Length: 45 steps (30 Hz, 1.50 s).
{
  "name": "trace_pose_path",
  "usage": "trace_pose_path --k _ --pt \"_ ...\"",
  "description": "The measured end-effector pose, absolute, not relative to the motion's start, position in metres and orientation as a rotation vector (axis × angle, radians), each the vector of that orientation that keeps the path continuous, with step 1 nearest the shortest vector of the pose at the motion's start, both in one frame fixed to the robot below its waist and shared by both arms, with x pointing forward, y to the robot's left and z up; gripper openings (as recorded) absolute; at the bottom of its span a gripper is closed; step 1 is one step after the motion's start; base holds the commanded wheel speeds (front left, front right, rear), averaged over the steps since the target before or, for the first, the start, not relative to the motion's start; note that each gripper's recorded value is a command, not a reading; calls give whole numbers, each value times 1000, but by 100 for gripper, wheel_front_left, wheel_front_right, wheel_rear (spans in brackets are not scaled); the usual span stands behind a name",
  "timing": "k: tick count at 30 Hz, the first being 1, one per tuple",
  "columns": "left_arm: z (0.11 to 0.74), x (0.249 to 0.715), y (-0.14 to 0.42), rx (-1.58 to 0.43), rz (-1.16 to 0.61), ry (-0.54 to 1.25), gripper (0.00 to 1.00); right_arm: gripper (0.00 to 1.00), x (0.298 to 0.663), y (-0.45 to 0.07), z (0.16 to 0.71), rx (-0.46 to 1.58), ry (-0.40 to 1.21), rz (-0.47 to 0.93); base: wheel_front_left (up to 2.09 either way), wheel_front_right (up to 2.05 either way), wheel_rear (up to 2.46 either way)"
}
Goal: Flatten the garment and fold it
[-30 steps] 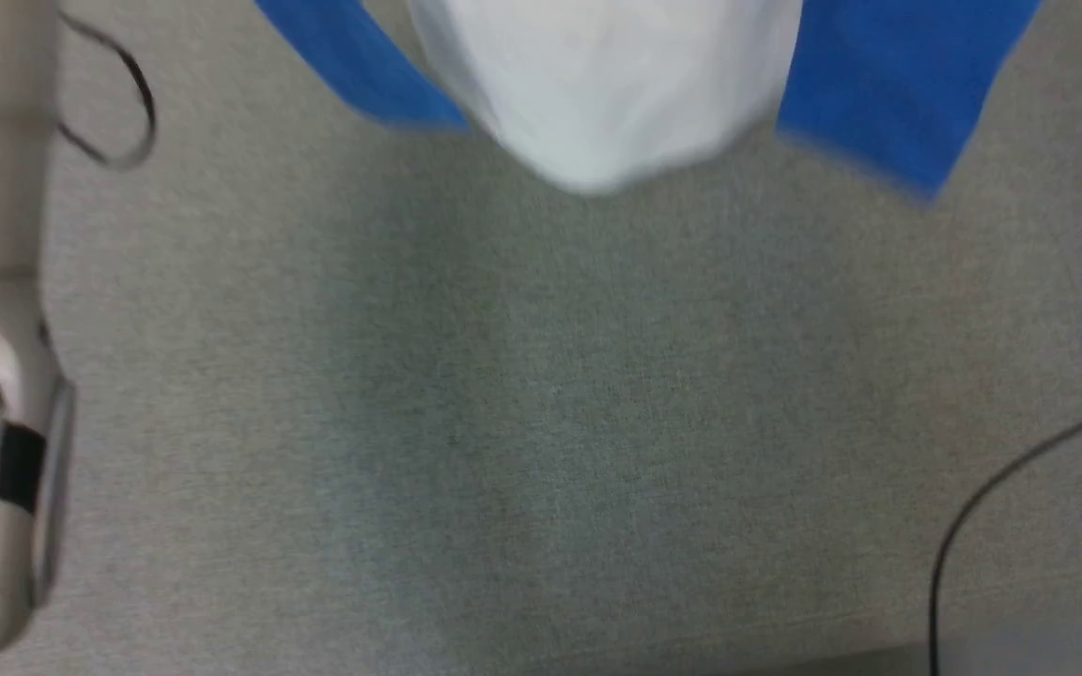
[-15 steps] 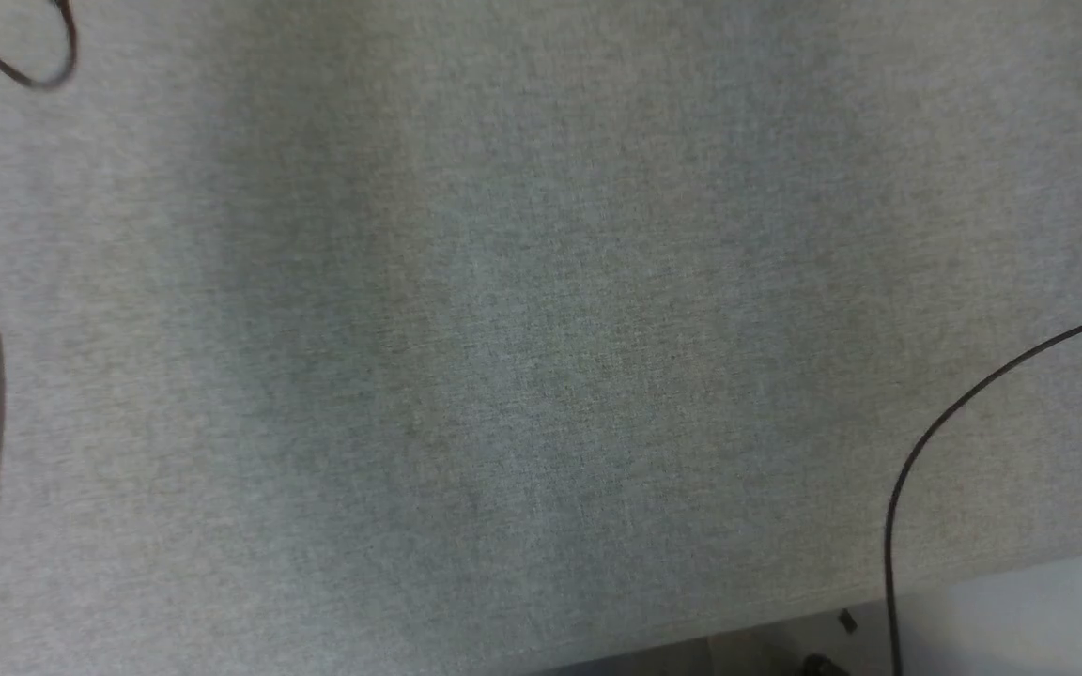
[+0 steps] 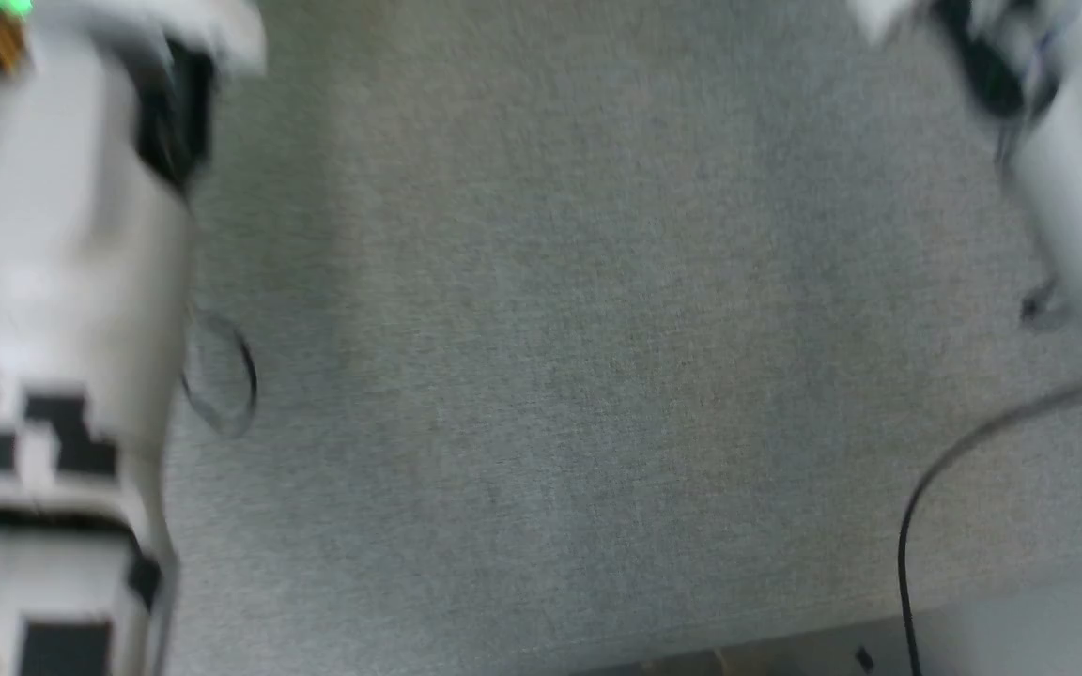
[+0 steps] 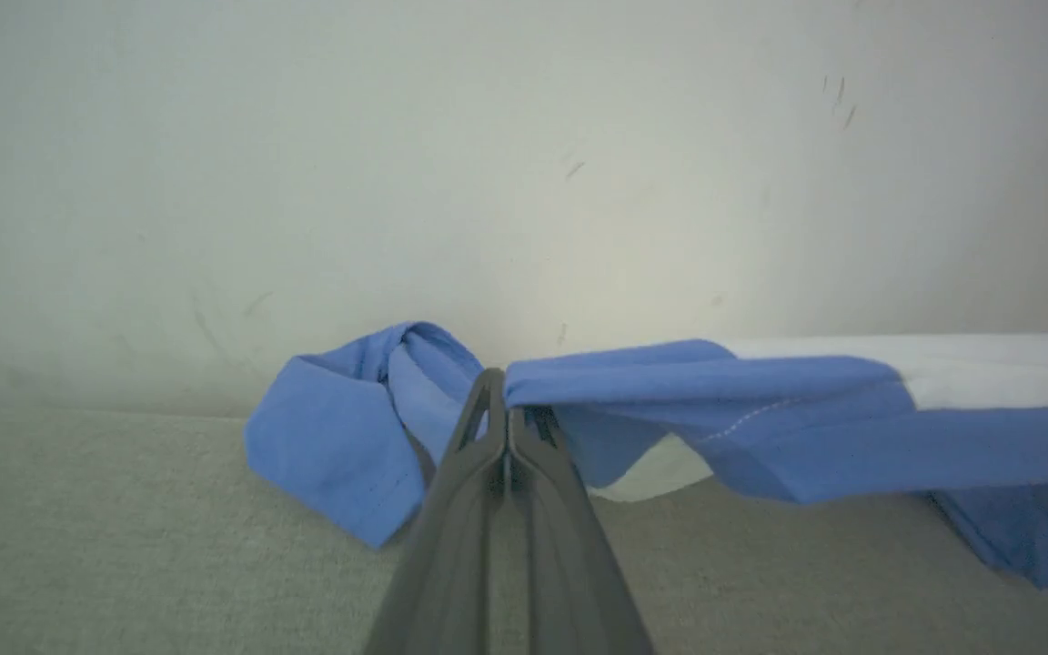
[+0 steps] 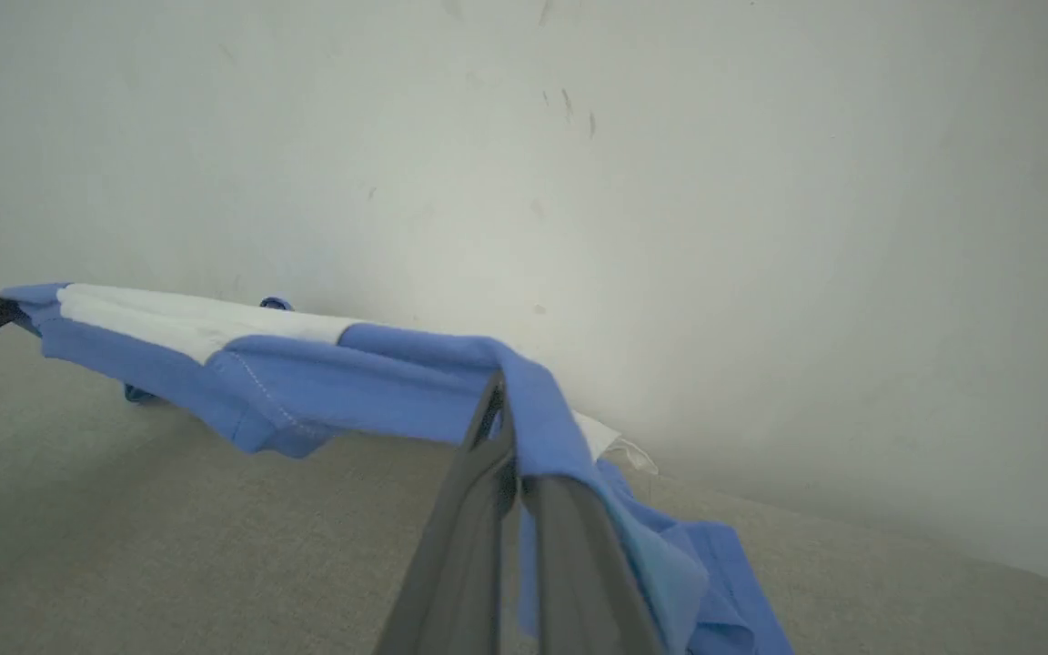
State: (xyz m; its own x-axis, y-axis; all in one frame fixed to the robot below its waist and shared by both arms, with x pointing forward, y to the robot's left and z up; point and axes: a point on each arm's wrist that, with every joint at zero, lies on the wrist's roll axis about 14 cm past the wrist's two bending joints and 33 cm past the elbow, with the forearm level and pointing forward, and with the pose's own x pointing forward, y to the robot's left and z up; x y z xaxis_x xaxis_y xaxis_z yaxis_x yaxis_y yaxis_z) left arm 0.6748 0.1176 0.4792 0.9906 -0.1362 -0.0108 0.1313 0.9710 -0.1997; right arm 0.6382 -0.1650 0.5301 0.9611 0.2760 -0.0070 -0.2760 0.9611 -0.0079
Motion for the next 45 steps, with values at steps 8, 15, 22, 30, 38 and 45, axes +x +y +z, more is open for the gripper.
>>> trace_pose_path --k 8,15,22,30,38,45 --pt "460 563 134 -212 -110 43 0 0 544 -159 506 71 20 332 0 0 0" --pt "471 479 150 -175 -67 44 0 0 461 -154 502 136 32 336 0 0 0" --pt "465 402 153 -151 -53 144 0 0 388 -151 487 201 111 288 0 0 0" --pt "446 333 149 -155 -43 288 0 0 318 -164 462 252 225 159 0 0 0" --pt "407 273 142 -189 -41 478 0 0 270 -174 424 276 368 58 0 0 0" --pt "380 262 130 -233 -34 548 0 13 261 -175 395 263 464 36 0 0 0"
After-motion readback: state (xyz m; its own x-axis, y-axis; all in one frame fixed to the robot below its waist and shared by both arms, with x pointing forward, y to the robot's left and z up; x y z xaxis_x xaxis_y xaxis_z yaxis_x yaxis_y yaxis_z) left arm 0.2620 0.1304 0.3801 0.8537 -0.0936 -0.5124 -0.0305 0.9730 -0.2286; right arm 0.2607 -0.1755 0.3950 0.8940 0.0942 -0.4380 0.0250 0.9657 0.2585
